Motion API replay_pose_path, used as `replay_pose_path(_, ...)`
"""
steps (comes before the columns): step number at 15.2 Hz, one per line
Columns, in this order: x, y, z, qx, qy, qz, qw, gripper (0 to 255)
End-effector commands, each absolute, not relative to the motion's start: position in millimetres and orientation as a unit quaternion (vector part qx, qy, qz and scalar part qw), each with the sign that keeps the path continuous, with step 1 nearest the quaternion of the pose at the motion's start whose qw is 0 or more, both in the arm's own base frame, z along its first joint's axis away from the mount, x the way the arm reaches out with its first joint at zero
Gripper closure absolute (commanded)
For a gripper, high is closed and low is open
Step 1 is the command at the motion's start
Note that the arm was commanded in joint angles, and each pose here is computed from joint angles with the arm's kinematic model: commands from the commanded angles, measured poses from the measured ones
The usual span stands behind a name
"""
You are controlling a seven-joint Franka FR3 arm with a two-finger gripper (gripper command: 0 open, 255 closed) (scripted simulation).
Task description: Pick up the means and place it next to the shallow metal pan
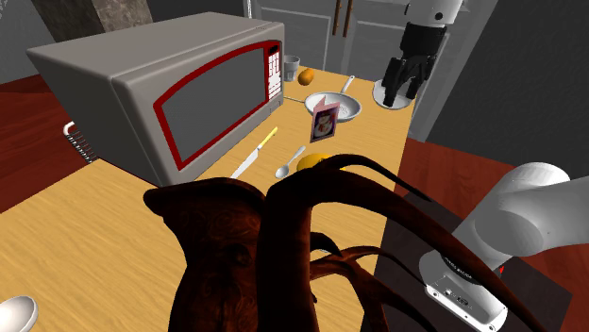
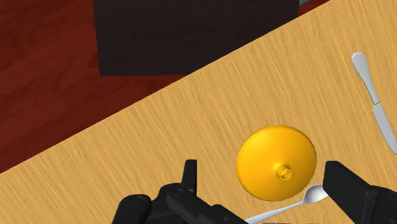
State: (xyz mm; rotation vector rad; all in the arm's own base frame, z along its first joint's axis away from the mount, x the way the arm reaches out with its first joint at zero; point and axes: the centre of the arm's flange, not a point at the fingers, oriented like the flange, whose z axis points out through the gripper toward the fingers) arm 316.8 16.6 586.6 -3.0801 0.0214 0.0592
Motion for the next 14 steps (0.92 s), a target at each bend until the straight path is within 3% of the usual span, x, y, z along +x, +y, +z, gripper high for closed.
replay_pose_path(1,316.8,16.6,586.6,-0.999,0.007,0.019,0.03,0)
replay_pose_path(14,386.3,152.2,508.0,-0.978,0.207,0.009,0.018,0)
